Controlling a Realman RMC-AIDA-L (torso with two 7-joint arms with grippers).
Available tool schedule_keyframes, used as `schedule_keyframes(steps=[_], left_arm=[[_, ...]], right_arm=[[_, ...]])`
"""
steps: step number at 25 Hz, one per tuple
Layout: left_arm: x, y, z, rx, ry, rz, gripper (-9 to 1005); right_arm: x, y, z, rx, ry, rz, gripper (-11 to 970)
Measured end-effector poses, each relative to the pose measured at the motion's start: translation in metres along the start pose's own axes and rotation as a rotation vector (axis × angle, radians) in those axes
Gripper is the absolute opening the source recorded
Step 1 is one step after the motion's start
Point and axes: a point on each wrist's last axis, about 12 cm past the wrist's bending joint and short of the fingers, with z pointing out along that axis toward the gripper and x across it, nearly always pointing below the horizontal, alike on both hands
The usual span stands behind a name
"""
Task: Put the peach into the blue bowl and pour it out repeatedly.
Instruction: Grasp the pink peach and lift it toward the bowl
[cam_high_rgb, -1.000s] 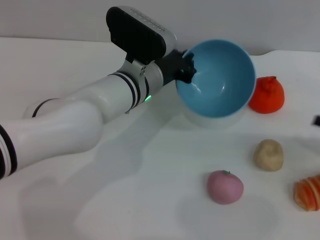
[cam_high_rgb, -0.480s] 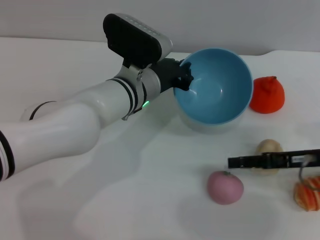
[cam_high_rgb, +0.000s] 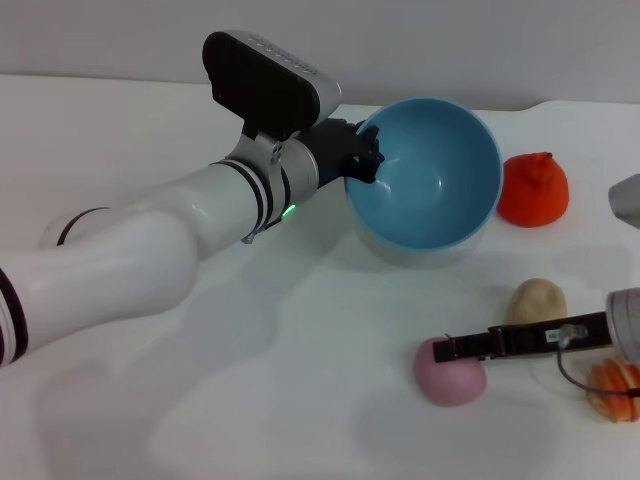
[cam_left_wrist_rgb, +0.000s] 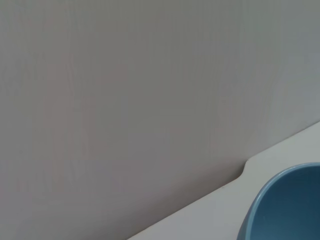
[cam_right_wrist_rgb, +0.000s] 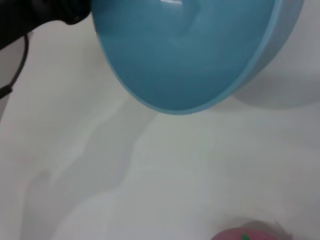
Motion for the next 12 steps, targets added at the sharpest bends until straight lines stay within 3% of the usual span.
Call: schedule_keyframes(steps=[6,12], left_arm=[[-0.0012,0.0013,-0.0011,-0.018,-0.026,-0.02,-1],[-0.0017,0.0021,-0.0009,-0.021,-0.029,-0.03,0]], right_arm=[[-0.001,0.0024,0.0088,0.008,0.017,0.002,672],[-0.0058,0.0029,0.0024,0.008,-0.004,-0.029,671]])
